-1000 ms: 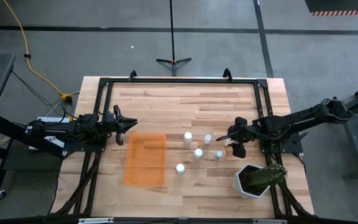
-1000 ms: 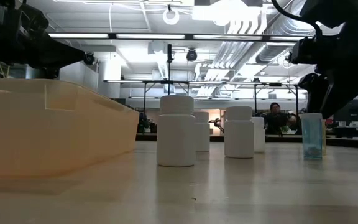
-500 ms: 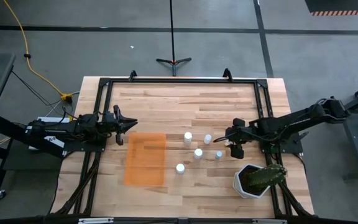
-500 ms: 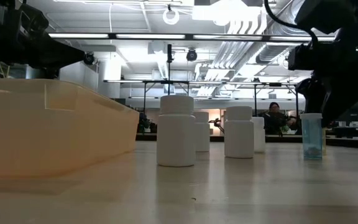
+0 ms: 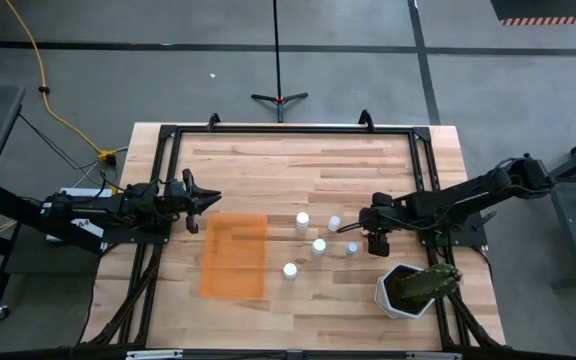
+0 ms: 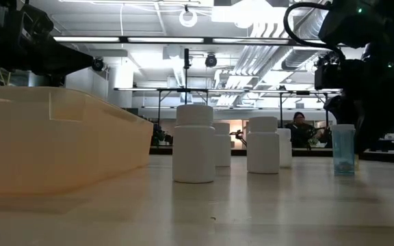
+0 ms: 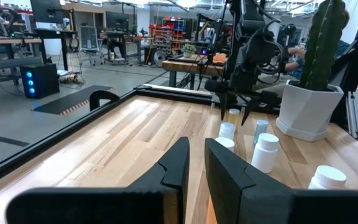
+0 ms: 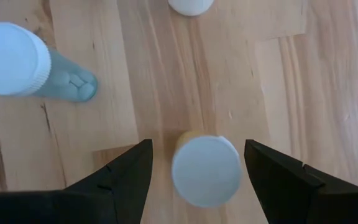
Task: Pick and place pill bottles into a basket
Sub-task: Put the yellow pill bottle into the orange bin
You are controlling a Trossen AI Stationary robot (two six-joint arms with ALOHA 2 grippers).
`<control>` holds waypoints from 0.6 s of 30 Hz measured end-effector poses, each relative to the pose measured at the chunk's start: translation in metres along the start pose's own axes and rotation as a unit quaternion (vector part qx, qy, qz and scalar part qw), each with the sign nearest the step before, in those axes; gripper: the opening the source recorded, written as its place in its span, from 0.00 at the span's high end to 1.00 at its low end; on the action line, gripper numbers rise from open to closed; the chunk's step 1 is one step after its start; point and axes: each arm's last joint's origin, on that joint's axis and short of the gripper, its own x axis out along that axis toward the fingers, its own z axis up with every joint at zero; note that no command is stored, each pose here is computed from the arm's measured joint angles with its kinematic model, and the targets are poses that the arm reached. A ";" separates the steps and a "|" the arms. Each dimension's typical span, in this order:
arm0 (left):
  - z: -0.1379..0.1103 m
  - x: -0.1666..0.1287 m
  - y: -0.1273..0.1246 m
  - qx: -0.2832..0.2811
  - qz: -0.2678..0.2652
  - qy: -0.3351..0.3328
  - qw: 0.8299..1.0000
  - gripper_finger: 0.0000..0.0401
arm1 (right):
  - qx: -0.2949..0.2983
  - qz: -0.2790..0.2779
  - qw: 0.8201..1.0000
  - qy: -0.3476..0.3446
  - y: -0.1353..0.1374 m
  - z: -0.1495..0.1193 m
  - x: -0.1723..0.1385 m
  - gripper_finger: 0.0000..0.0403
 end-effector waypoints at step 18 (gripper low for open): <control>0.000 0.000 0.000 0.000 0.000 0.000 1.000 0.78 | 0.003 -0.004 1.000 -0.002 0.000 0.000 0.000 0.51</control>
